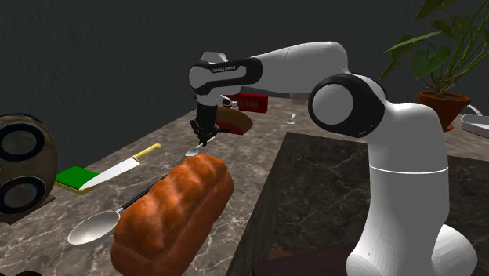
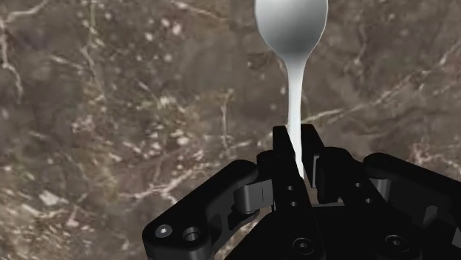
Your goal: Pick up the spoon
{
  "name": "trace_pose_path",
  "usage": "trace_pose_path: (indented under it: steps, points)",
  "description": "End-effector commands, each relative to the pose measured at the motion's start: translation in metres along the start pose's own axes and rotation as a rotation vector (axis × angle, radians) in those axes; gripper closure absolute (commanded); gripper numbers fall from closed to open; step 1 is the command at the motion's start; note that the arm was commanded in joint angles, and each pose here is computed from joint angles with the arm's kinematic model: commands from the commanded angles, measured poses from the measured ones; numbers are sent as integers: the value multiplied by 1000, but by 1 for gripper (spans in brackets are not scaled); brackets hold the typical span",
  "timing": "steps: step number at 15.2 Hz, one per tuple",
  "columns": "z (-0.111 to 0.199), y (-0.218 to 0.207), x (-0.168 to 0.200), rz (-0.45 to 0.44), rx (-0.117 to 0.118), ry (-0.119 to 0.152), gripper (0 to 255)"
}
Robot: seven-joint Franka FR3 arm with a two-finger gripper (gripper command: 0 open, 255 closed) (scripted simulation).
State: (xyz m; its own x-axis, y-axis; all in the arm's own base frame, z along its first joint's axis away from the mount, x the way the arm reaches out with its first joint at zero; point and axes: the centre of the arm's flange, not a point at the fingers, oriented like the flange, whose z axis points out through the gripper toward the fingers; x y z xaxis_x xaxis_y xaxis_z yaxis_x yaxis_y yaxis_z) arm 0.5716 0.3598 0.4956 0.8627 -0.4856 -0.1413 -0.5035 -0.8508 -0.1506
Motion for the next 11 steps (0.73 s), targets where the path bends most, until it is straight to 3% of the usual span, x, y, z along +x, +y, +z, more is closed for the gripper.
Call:
trace_pose_path:
  steps: [1, 11]
  points:
    - [-8, -2, -2, 0, 0, 0, 255]
    - [-60, -10, -9, 0, 0, 0, 255]
